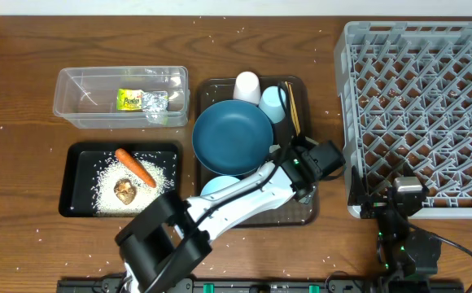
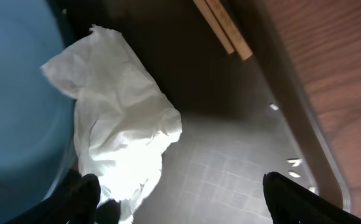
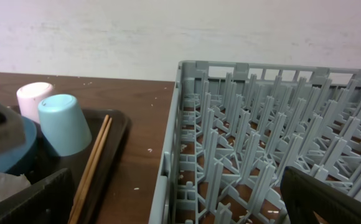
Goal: Sort waste into correct bins and load items into the dishwasher rack
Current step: 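Reach the left gripper to the white tissue on the brown tray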
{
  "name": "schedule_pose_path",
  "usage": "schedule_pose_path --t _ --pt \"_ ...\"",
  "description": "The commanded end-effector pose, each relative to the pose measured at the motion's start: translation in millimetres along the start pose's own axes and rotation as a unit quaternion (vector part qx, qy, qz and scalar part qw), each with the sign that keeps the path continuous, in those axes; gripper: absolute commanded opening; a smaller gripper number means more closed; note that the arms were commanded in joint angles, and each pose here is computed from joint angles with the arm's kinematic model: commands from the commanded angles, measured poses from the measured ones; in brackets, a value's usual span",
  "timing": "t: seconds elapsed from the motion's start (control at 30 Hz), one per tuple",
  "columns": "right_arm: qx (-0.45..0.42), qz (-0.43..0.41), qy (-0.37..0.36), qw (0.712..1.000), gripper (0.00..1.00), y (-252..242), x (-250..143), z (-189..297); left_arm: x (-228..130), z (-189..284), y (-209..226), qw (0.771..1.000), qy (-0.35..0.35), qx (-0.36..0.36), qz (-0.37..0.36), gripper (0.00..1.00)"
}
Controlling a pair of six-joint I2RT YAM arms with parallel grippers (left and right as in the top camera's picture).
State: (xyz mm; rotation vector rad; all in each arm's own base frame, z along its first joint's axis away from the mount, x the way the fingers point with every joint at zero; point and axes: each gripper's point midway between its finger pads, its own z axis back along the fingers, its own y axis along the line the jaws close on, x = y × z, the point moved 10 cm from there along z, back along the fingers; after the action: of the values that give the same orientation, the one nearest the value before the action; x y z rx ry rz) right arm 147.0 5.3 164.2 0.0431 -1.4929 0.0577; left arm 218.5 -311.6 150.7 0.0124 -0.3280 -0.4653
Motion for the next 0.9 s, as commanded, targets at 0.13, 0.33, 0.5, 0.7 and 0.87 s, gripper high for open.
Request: schedule_pose_path --t 0.13,0.33,0.5,0.7,0.87 --pt "-0.004 0.000 0.001 1.000 0.99 -1.1 -0.7 0.1 -0.7 -19.2 -1.4 0.998 0.007 0.022 -0.063 0.84" --pt "-0.003 0.000 0.001 1.000 0.99 -1.1 -0.7 0.1 1.5 -20.1 -1.7 0.997 -0.002 0.026 -0.068 0.83" --pt "-0.004 0.000 0.001 1.000 0.99 -1.1 -0.7 0.1 0.0 -26.0 -1.8 0.996 -0.002 0.030 -0.081 0.83" --pt "-0.004 0.000 0.001 1.000 0.99 -1.1 -0.7 0.1 -3.3 -37.3 -3.1 0.996 0.012 0.036 -0.085 0.82" --pt "-0.004 0.000 0.001 1.000 0.99 -1.1 -0.7 0.1 -6.5 -45.0 -5.1 0.996 0.026 0.030 -0.081 0.83"
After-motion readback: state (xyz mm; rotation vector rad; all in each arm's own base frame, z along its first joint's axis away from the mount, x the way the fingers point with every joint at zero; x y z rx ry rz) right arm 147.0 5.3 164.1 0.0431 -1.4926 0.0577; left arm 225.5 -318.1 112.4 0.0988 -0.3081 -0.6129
